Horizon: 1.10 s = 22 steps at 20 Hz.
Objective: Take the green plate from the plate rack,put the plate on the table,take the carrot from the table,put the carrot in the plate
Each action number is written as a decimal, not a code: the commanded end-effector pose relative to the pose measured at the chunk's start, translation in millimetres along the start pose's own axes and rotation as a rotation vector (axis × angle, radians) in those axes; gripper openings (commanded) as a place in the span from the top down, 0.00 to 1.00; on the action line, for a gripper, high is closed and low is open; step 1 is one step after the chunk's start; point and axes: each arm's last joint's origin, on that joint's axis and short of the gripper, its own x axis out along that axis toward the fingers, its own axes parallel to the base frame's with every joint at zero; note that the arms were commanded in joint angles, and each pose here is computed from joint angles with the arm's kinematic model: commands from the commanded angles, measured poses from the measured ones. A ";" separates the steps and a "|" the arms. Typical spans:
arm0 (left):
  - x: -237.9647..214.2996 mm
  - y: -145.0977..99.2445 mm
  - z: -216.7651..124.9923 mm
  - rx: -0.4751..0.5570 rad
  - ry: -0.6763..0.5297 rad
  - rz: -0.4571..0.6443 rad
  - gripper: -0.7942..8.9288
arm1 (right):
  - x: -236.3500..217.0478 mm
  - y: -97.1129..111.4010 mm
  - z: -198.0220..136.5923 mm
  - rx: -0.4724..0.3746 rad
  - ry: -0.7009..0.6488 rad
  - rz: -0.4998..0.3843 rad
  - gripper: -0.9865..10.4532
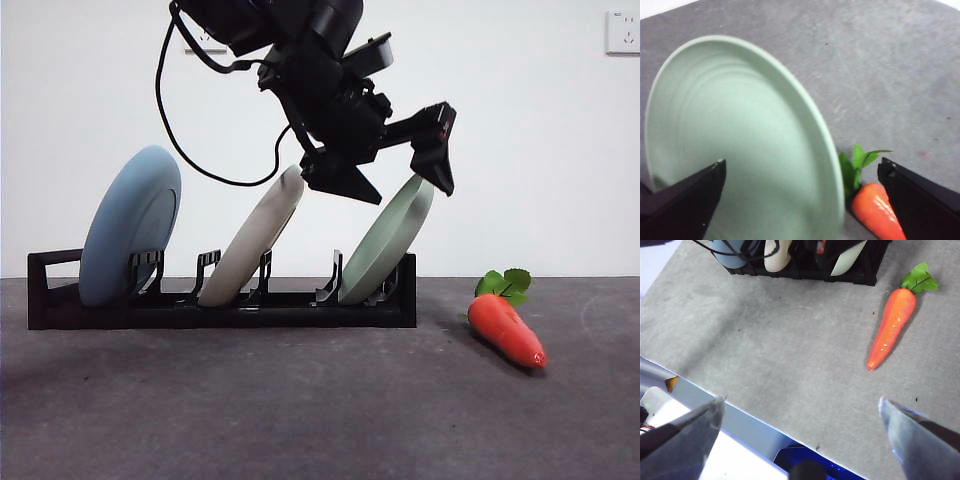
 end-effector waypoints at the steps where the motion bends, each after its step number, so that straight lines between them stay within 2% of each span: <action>1: 7.5 -3.0 -5.6 0.015 0.013 0.002 0.44 | -0.6 0.5 0.6 -0.008 -0.004 0.000 0.34; 4: 8.4 -7.5 -6.8 0.019 0.021 -0.009 0.48 | -0.6 0.5 0.5 -0.008 -0.003 0.000 0.34; 7: 8.8 -13.0 -7.0 0.025 0.022 -0.022 0.71 | -0.6 0.5 0.5 -0.008 -0.003 0.000 0.34; 12: 8.8 -15.9 -8.7 0.024 0.039 -0.062 0.92 | -0.6 0.5 0.5 -0.008 -0.003 0.000 0.34; 18: 5.0 -15.5 -5.0 0.013 0.029 -0.110 0.93 | -0.6 0.5 0.5 -0.008 -0.003 0.000 0.34; 22: -13.6 -17.1 12.6 -0.009 -0.024 -0.140 0.93 | -0.6 0.5 0.6 -0.009 -0.004 0.000 0.34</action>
